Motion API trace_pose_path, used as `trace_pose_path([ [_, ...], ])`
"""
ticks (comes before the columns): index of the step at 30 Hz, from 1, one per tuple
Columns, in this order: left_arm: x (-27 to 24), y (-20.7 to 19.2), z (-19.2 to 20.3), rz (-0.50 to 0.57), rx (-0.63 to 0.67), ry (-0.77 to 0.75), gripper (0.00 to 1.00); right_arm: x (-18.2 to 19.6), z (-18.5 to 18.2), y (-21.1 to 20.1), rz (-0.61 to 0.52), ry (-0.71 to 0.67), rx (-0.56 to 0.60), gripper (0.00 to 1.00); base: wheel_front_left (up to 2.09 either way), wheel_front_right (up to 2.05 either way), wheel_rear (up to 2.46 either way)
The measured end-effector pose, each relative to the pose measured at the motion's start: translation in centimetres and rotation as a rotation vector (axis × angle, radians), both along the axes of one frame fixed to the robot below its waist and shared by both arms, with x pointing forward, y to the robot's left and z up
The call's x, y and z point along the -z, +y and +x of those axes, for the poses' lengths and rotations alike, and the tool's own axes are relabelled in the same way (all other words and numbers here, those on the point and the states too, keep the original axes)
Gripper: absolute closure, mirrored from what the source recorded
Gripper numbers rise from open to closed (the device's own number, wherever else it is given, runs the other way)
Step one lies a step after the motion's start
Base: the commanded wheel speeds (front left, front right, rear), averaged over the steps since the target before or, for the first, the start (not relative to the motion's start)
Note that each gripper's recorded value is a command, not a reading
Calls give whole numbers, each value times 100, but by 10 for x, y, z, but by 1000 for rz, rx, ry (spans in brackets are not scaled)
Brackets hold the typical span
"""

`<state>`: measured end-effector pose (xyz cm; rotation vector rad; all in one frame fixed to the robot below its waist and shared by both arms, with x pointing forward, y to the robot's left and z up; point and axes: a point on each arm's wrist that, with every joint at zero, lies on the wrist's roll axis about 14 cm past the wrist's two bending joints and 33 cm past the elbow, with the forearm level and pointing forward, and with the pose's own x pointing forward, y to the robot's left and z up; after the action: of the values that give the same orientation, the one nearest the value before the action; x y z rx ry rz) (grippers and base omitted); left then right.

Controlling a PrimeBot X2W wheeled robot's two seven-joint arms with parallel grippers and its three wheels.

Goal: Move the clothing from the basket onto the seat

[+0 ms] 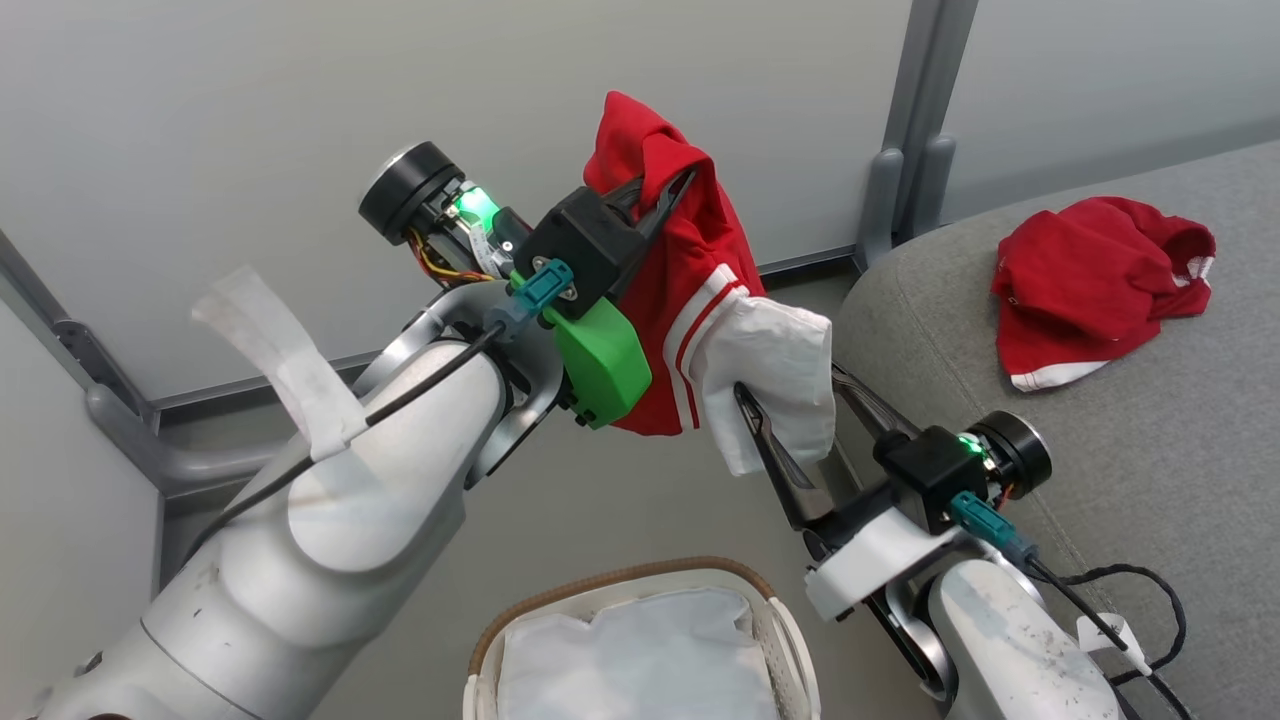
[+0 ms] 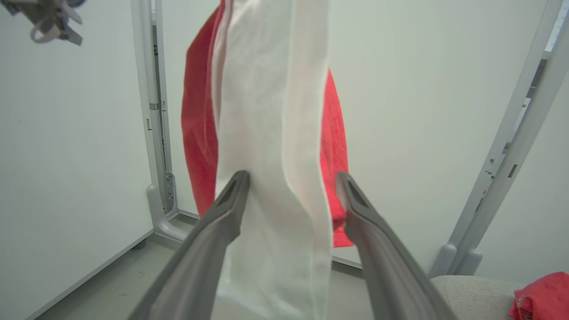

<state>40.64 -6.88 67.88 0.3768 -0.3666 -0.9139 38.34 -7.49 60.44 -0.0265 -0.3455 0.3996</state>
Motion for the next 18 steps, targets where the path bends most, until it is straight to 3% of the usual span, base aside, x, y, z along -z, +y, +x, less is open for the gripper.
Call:
trace_pose_path([
  [3, -1, 1, -4, 1, 4, -3, 100, -2, 4, 8, -17, -6, -20, 0, 0, 0, 0],
  [5, -1, 2, -7, 0, 7, -5, 100, -5, 7, 13, -26, -11, -35, 20, 0, 0, 0],
  [6, -1, 3, -8, -1, 6, -4, 100, -7, 9, 15, -29, -16, -40, 72, 0, 0, 0],
  [7, 0, 4, -8, -3, 5, -2, 100, -9, 10, 17, -31, -22, -47, 100, 0, 0, 0],
  [18, 31, 20, -9, -64, -39, 111, 100, -9, 16, 23, -37, -20, -62, 100, 0, 0, 0],
])
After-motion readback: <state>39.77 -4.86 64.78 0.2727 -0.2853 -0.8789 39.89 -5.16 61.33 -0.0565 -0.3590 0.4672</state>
